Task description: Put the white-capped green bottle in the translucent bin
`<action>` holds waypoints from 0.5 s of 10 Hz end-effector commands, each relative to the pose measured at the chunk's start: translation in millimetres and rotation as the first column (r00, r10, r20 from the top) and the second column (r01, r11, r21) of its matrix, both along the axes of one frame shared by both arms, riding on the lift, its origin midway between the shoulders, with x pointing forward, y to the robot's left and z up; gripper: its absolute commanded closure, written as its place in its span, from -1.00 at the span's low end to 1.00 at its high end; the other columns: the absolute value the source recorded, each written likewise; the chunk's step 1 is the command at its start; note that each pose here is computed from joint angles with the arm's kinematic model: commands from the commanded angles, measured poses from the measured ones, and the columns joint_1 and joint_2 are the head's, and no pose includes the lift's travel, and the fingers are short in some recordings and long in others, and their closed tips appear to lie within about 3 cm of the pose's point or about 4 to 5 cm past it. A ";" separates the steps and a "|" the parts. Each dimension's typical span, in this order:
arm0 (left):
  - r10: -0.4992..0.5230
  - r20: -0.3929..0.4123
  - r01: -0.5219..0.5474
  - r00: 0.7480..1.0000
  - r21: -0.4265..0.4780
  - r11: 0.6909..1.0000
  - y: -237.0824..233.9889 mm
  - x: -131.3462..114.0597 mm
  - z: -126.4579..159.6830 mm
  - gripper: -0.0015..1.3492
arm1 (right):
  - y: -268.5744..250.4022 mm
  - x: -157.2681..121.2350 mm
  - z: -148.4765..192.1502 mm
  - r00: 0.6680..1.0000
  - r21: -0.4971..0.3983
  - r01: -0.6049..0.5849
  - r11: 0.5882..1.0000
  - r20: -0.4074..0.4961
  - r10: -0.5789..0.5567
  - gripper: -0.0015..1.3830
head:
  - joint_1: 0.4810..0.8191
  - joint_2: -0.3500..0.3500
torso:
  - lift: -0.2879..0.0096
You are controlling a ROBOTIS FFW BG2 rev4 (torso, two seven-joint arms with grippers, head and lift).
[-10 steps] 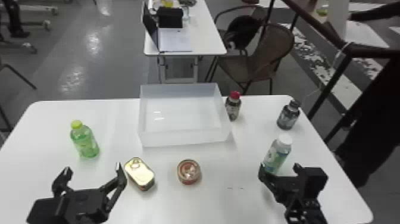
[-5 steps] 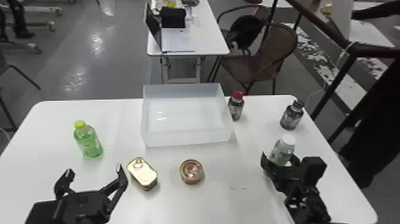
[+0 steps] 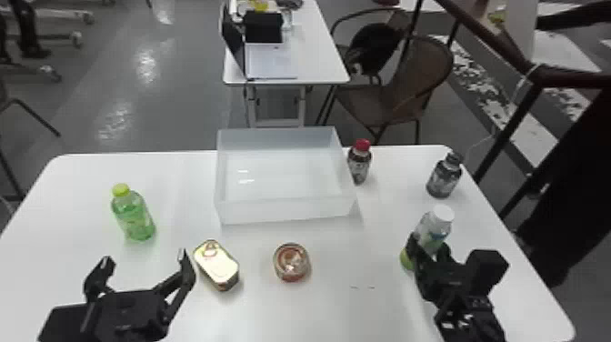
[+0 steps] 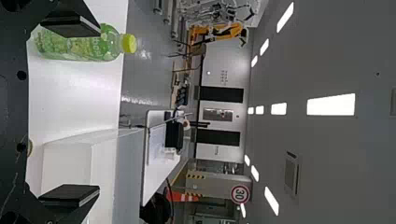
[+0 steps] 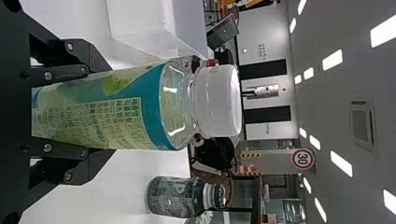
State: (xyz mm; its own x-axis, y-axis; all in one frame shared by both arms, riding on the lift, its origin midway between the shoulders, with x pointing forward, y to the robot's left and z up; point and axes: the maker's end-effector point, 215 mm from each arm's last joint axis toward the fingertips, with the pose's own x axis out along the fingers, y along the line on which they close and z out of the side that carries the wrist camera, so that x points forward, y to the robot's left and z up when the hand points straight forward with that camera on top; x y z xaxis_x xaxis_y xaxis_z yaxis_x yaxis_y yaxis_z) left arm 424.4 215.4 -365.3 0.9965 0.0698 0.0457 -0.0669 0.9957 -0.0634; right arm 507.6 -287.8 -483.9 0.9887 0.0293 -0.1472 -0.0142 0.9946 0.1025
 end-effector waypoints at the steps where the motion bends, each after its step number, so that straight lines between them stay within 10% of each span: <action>1: -0.009 -0.002 0.009 1.000 -0.002 1.000 -2.4 1.8 -0.6 -0.82 | 3.5 -1.6 34.6 0.998 0.037 -0.001 0.999 0.065 -0.002 0.63 | 0.27 -0.25 | 0.63; 5: -0.018 0.008 0.018 1.000 -0.003 1.000 -8.8 7.4 2.2 -0.82 | 35.5 34.9 187.7 0.927 0.171 -0.123 0.978 0.370 0.052 0.63 | 0.27 -0.19 | 0.63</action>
